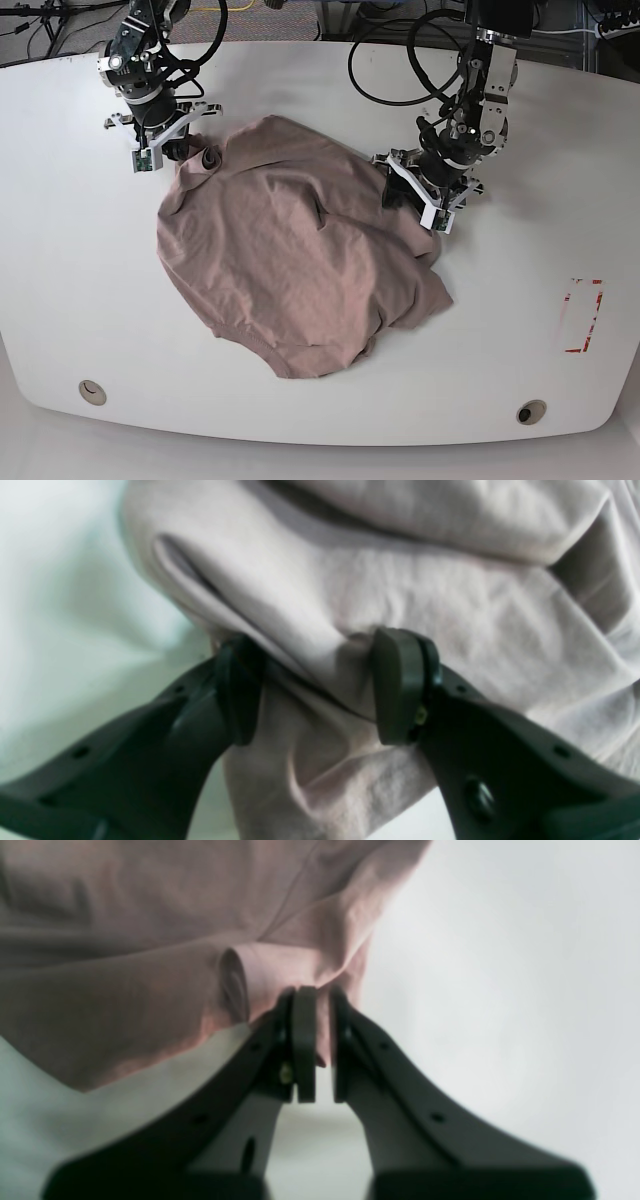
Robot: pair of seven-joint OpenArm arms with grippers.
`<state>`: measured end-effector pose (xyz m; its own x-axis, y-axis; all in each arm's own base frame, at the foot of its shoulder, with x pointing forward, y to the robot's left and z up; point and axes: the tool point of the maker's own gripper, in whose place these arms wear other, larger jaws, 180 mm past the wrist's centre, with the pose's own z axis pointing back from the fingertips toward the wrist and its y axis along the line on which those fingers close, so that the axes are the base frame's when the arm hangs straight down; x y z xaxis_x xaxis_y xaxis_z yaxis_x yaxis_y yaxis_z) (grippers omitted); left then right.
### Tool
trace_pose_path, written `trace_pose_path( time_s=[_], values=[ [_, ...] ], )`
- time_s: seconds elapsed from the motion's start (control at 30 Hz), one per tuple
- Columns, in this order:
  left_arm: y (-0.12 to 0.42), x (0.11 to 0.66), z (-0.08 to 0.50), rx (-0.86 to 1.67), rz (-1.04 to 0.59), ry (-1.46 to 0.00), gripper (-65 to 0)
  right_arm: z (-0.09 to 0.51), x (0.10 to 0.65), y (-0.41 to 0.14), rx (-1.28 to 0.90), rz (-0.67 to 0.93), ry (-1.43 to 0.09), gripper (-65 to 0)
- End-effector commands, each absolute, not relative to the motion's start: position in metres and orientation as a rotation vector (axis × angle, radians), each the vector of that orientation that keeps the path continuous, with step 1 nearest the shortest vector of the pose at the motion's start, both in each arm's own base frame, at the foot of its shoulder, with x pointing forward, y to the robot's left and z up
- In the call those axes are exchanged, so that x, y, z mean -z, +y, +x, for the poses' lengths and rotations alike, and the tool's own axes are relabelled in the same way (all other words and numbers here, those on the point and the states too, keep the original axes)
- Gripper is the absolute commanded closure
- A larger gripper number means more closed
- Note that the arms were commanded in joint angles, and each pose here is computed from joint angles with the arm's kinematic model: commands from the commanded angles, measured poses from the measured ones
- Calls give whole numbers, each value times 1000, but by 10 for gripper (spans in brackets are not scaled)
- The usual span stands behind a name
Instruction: Fold the T-shirt properly
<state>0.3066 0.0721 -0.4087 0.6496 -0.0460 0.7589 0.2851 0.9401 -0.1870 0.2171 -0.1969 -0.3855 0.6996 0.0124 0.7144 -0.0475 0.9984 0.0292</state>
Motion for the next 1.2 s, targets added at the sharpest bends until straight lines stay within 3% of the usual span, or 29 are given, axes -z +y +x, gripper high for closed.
trace_pose_path(
  time_s=[0.0,0.37,0.7,1.1,1.17],
  values=[
    [72,399,313,185,-308,-886,-284,224,373,-196,-42,52,-848,-33],
    [86,393,314,157,-284,-905,-275,225,373,-195,-38,56,-852,-25],
    [107,394,313,112,-252,-901,-335,225,374,-195,-31,58,-848,-24],
    [90,401,299,167,-281,-832,-291,225,374,-195,-32,57,-849,-35],
    [83,384,302,195,-288,-867,-315,225,372,-196,-38,49,-852,-39]
  ],
)
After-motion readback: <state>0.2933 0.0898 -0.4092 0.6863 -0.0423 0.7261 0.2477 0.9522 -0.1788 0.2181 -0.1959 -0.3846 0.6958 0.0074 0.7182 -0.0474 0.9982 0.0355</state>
